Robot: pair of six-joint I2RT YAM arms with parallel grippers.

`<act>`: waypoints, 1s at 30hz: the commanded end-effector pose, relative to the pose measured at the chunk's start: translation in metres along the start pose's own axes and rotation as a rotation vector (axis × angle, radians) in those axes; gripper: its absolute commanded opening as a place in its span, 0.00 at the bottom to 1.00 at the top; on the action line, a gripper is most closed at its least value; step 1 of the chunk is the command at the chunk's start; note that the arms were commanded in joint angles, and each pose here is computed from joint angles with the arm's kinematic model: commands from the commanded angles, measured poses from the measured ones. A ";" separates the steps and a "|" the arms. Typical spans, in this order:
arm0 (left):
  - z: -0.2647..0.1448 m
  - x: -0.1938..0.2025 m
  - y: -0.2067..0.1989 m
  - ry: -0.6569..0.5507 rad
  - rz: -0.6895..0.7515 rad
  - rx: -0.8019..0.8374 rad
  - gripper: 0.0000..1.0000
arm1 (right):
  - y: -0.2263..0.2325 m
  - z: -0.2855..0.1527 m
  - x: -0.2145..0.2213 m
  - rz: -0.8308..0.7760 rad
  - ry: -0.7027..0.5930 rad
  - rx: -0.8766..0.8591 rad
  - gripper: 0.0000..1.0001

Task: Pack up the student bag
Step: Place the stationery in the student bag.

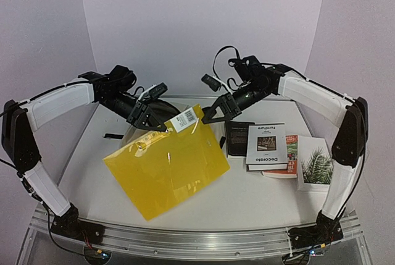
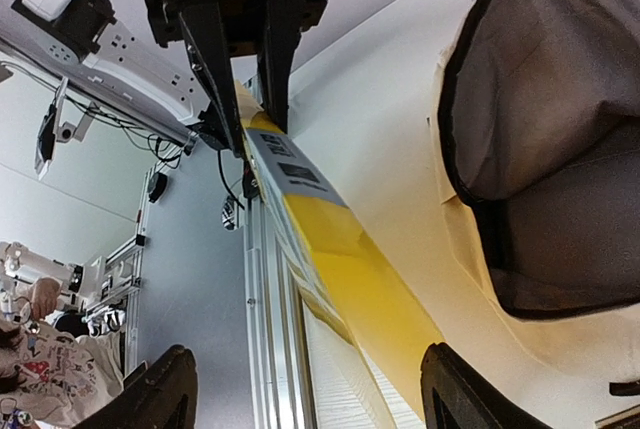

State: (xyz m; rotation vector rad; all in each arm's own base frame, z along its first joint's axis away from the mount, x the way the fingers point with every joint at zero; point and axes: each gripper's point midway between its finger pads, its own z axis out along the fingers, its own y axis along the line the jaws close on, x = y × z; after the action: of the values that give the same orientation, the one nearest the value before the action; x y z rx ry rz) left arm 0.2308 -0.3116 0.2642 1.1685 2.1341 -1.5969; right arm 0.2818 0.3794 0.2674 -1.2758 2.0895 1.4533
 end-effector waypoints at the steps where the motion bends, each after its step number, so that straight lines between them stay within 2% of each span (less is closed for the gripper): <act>1: -0.009 -0.003 -0.052 -0.044 0.092 0.127 0.06 | -0.001 -0.035 -0.022 -0.084 -0.096 0.115 0.80; 7: -0.013 -0.009 -0.061 -0.061 0.114 0.142 0.06 | -0.005 -0.022 -0.006 -0.031 -0.071 0.034 0.81; 15: -0.010 -0.013 -0.054 -0.053 0.101 0.137 0.06 | 0.034 -0.028 -0.006 -0.093 -0.096 -0.130 0.82; 30: -0.006 -0.014 -0.043 -0.041 0.084 0.132 0.06 | 0.036 -0.025 -0.001 -0.077 -0.089 -0.163 0.83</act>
State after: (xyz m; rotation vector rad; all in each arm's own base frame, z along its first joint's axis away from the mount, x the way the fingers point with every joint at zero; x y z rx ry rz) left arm 0.2105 -0.3148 0.2825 1.1993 2.0561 -1.7154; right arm 0.2695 0.3613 0.2847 -1.2643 1.9706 1.6244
